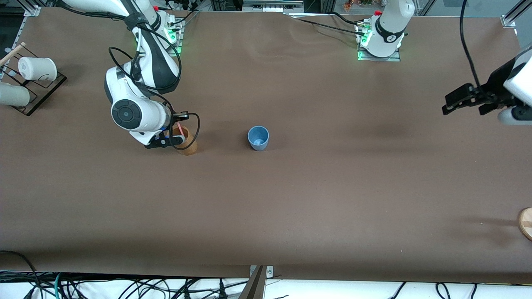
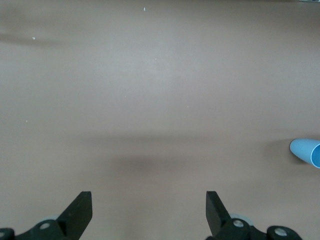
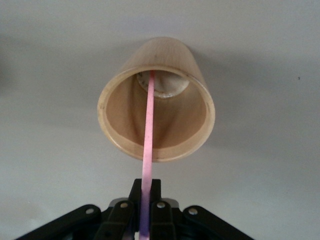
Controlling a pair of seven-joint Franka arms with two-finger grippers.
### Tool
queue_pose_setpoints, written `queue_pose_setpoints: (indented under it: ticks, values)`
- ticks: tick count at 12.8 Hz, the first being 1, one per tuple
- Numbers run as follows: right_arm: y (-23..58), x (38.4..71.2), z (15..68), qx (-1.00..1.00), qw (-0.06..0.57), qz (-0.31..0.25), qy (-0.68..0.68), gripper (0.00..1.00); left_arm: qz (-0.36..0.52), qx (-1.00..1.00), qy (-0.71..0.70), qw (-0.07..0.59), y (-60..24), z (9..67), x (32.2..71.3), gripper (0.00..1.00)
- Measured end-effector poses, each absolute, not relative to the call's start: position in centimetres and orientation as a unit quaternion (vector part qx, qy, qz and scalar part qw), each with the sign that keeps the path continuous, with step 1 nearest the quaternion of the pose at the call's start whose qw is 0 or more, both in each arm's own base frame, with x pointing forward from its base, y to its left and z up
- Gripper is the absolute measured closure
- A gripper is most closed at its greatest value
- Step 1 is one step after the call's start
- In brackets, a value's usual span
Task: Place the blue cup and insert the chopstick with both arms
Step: 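Grasp the pink chopstick with the right gripper while the left gripper withdraws, then lift the chopstick out and carry it over the blue cup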
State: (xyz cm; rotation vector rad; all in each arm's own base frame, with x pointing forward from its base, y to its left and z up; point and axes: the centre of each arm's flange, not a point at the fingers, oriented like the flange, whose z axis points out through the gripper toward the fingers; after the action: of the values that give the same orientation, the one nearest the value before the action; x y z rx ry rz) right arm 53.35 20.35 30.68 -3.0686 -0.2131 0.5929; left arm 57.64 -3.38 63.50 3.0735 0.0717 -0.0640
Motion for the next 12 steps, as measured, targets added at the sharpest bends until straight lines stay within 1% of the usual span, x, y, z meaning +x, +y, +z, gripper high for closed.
queue_pose_setpoints:
  ticks: [3,5,7,8,10,12]
  values:
    - [20.5,54.0,33.3,-0.980,0.006,0.185,-0.070,0.91,-0.040,0.999,0.014,0.032,-3.5,62.8,56.2,0.00]
    - [20.7,54.4,36.4,-0.977,0.002,0.202,-0.074,0.91,-0.044,0.998,-0.015,0.032,-3.3,62.5,56.0,0.00]
    - [20.9,54.7,40.6,-0.972,0.002,0.221,-0.077,0.91,-0.047,0.998,-0.026,0.032,-3.1,62.3,55.8,0.00]
    - [21.1,54.8,42.8,-0.971,0.010,0.226,-0.078,0.91,-0.050,0.998,-0.026,0.032,-3.0,62.1,55.5,0.00]
    - [22.3,54.7,46.3,-0.966,0.060,0.238,-0.077,0.91,-0.056,0.998,-0.026,0.031,-3.0,61.6,55.3,0.00]
    - [24.1,54.4,48.3,-0.963,0.104,0.244,-0.051,0.91,-0.058,0.997,-0.027,0.031,-3.1,61.3,55.4,0.00]
